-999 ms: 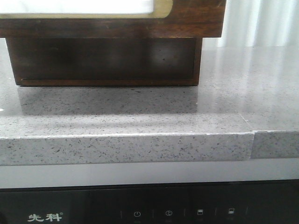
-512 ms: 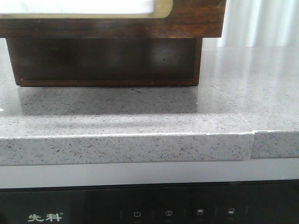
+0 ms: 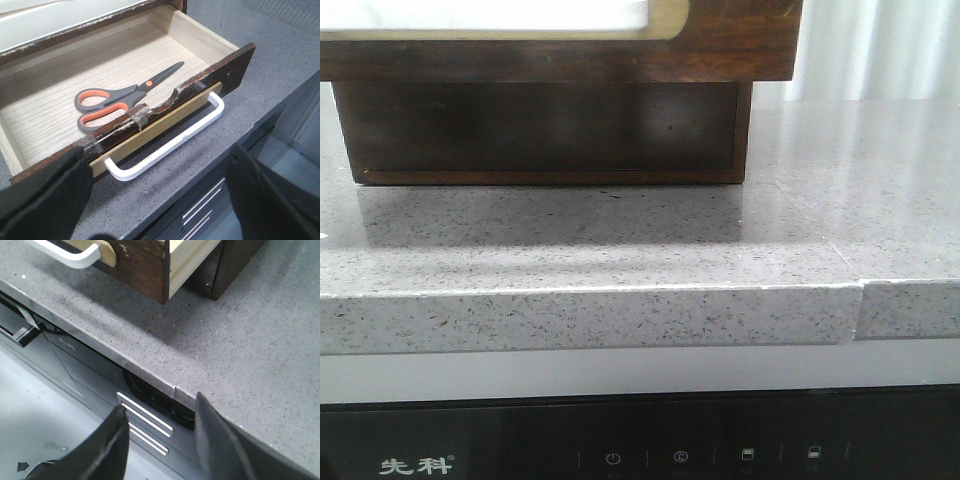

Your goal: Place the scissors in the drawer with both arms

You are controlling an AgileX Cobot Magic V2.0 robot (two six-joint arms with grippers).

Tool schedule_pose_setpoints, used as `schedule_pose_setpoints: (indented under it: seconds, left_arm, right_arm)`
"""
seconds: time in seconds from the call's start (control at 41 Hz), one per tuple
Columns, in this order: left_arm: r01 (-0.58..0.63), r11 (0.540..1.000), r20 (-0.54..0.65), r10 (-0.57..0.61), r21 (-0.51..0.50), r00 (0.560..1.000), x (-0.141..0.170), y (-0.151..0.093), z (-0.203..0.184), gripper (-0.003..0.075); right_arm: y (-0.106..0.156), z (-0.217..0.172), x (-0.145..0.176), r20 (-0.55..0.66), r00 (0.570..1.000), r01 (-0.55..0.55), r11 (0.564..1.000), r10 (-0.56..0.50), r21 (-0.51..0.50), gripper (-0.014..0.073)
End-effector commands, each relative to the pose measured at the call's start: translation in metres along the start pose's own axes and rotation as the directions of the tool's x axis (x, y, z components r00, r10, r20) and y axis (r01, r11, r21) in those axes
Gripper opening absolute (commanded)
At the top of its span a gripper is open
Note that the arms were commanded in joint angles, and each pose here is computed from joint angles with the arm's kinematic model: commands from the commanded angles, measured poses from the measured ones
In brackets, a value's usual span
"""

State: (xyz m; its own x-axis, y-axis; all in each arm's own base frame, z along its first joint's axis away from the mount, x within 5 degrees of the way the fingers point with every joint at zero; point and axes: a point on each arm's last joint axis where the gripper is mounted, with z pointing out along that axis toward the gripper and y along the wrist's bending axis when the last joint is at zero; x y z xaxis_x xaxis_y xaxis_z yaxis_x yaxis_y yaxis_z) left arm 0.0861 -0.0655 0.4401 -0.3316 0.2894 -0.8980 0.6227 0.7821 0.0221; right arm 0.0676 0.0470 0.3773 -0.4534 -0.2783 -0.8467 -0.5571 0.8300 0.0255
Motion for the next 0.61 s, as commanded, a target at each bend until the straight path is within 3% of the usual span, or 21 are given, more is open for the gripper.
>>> schedule_pose_setpoints:
  seconds: [0.0,0.341,0.439,0.585]
  left_arm:
    - [-0.002,1.000,0.096,0.001,0.004,0.995,-0.0128,-0.0006,-0.0056,0.0544]
    - [-0.001,1.000,0.096,0.000,0.006,0.995,-0.0128,-0.0008,-0.0057,0.0520]
    - [-0.001,1.000,0.096,0.000,0.006,0.995,-0.0128,-0.0008,-0.0057,0.0410]
    - [-0.001,1.000,0.094,0.000,0.006,0.996,-0.0127,-0.0008,-0.0056,0.0188]
  right_arm:
    - [-0.0013,-0.0060,-0.0108,0.093,0.996,0.009,1.000,-0.010,0.015,0.0347]
    - [-0.0015,-0.0060,-0.0110,0.095,0.995,0.011,1.000,-0.013,0.017,0.0347]
    - [-0.0015,-0.0060,-0.0109,0.094,0.995,0.011,1.000,-0.013,0.017,0.0304]
    - [-0.0015,-0.0060,-0.0109,0.094,0.995,0.011,1.000,-0.013,0.017,0.0132]
